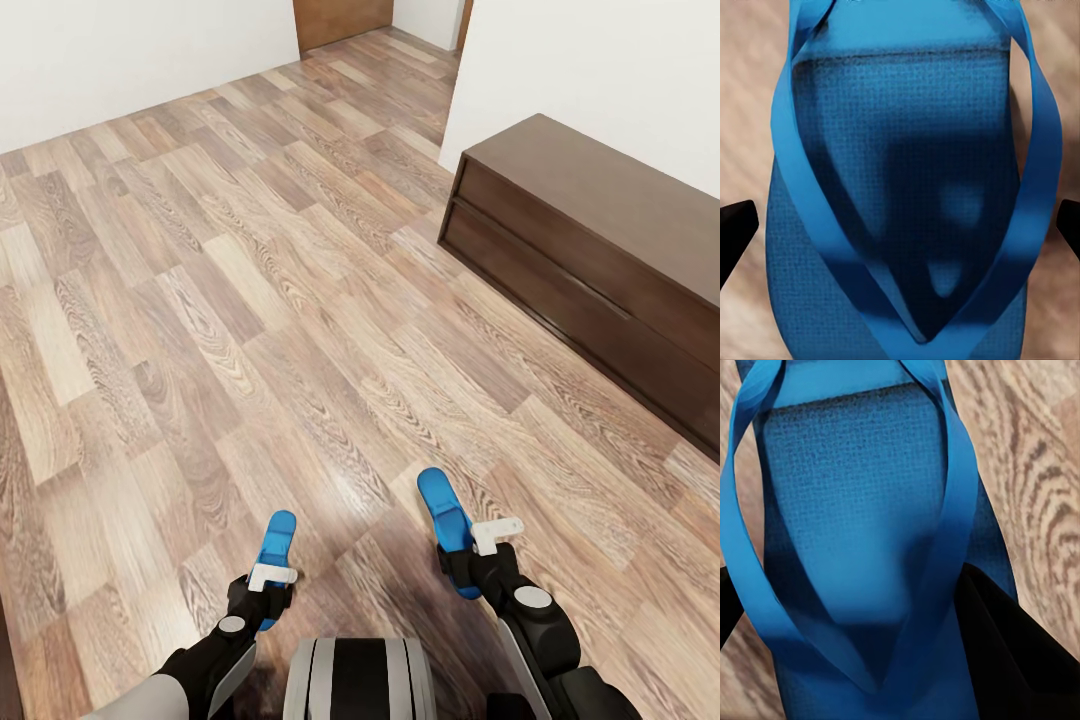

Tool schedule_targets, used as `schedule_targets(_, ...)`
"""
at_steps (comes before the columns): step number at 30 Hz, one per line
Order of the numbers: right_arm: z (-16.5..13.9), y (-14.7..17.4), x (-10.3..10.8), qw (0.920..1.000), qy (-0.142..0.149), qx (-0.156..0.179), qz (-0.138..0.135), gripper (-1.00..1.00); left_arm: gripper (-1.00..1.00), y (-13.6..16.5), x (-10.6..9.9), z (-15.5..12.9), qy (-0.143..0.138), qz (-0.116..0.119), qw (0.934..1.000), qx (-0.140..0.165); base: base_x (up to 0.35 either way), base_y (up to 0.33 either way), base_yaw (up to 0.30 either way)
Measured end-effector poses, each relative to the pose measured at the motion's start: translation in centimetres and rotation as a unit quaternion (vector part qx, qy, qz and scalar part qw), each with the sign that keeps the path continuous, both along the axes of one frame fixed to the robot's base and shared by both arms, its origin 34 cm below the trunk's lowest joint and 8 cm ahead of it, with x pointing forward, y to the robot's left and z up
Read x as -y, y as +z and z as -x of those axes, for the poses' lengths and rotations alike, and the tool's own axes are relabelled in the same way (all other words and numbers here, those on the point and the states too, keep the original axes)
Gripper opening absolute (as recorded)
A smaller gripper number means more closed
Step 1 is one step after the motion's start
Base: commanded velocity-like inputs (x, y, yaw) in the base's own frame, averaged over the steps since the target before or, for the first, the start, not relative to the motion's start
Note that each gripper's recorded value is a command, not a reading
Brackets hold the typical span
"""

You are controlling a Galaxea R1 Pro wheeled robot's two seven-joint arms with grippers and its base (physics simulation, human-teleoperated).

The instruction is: In the bedroom, move the book from the bed onto either nightstand, and place the two sandals side by side next to the bed.

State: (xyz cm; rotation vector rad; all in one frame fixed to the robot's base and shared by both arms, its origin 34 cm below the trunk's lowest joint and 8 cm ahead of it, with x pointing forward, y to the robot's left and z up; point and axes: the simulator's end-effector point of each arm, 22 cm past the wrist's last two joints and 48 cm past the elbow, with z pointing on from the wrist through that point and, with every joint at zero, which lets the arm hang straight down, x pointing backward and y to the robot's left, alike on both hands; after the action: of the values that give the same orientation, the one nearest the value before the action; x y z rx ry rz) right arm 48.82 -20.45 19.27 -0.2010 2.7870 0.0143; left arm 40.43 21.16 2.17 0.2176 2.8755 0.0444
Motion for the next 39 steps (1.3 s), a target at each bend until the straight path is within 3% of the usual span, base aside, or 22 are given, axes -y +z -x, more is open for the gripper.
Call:
schedule_targets(11,0.0,0.0,0.0,1.0000,0.000,0.000,0.000,-1.00,1.00,0.0,0.0,0.0,0.000,0.000,1.0000,0.000,0.000,0.000,0.000)
schedule_targets(12,0.0,0.0,0.0,1.0000,0.000,0.000,0.000,-1.00,-1.00,0.0,0.0,0.0,0.000,0.000,1.0000,0.000,0.000,0.000,0.000)
schedule_targets(27,0.0,0.0,0.0,1.0000,0.000,0.000,0.000,-1.00,-1.00,0.0,0.0,-0.2,0.002,0.001,1.0000,0.005,0.000,0.000,0.000)
schedule_targets(39,-1.3,2.1,0.0,0.9997,0.001,0.024,0.000,-1.00,-1.00,1.6,-0.4,-3.0,0.005,-0.005,0.9999,0.012,0.000,0.000,0.000)
